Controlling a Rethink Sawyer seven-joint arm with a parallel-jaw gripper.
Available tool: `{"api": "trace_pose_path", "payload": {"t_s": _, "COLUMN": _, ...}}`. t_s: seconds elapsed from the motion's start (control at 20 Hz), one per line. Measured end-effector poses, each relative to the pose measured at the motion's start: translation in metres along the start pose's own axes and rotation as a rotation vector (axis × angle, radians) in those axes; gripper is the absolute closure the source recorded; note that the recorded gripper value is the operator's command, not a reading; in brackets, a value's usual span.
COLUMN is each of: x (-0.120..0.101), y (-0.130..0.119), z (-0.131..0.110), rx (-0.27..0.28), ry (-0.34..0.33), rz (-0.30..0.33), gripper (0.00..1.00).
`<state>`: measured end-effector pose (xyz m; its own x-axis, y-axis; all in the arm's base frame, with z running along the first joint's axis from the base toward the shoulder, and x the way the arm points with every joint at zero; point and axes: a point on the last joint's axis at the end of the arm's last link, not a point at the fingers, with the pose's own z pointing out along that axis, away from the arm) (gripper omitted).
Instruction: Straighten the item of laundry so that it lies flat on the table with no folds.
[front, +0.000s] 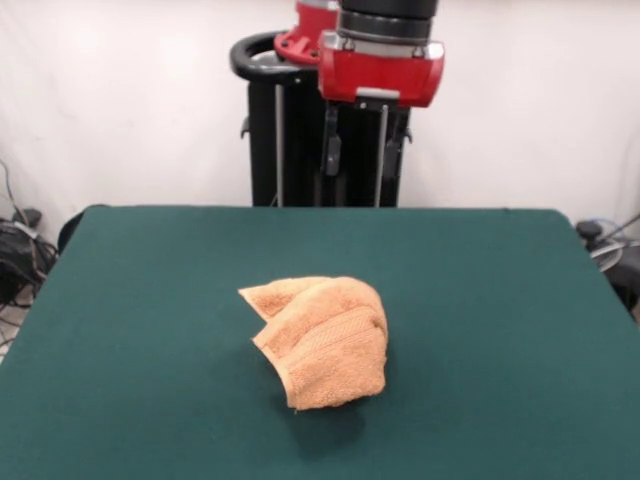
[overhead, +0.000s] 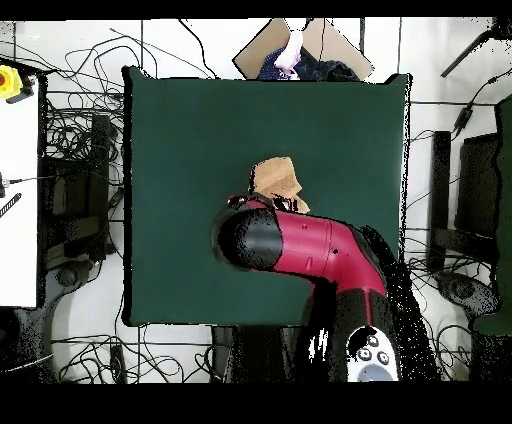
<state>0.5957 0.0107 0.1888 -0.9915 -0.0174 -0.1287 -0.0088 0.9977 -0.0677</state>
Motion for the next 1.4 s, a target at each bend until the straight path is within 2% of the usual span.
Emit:
{"api": "trace_pose_path", "payload": {"t_s": 0.4, "x": 0.033, "y": -0.022, "z": 0.028, "rx": -0.005, "ry": 0.018, "rz": 0.054, "gripper": 0.00}}
{"api": "trace_pose_path", "payload": {"t_s": 0.65, "x": 0.054, "y": -0.018, "z": 0.042, "rx": -0.007, "ry": 0.039, "rz": 0.036, "gripper": 0.00}}
{"api": "trace_pose_path", "payload": {"t_s": 0.9, "x": 0.059, "y": -0.011, "z": 0.043, "rx": 0.000, "ry": 0.027, "rz": 0.007, "gripper": 0.00}}
{"api": "trace_pose_path", "payload": {"t_s": 1.4, "x": 0.048, "y": -0.014, "z": 0.044, "rx": 0.015, "ry": -0.044, "rz": 0.006, "gripper": 0.00}}
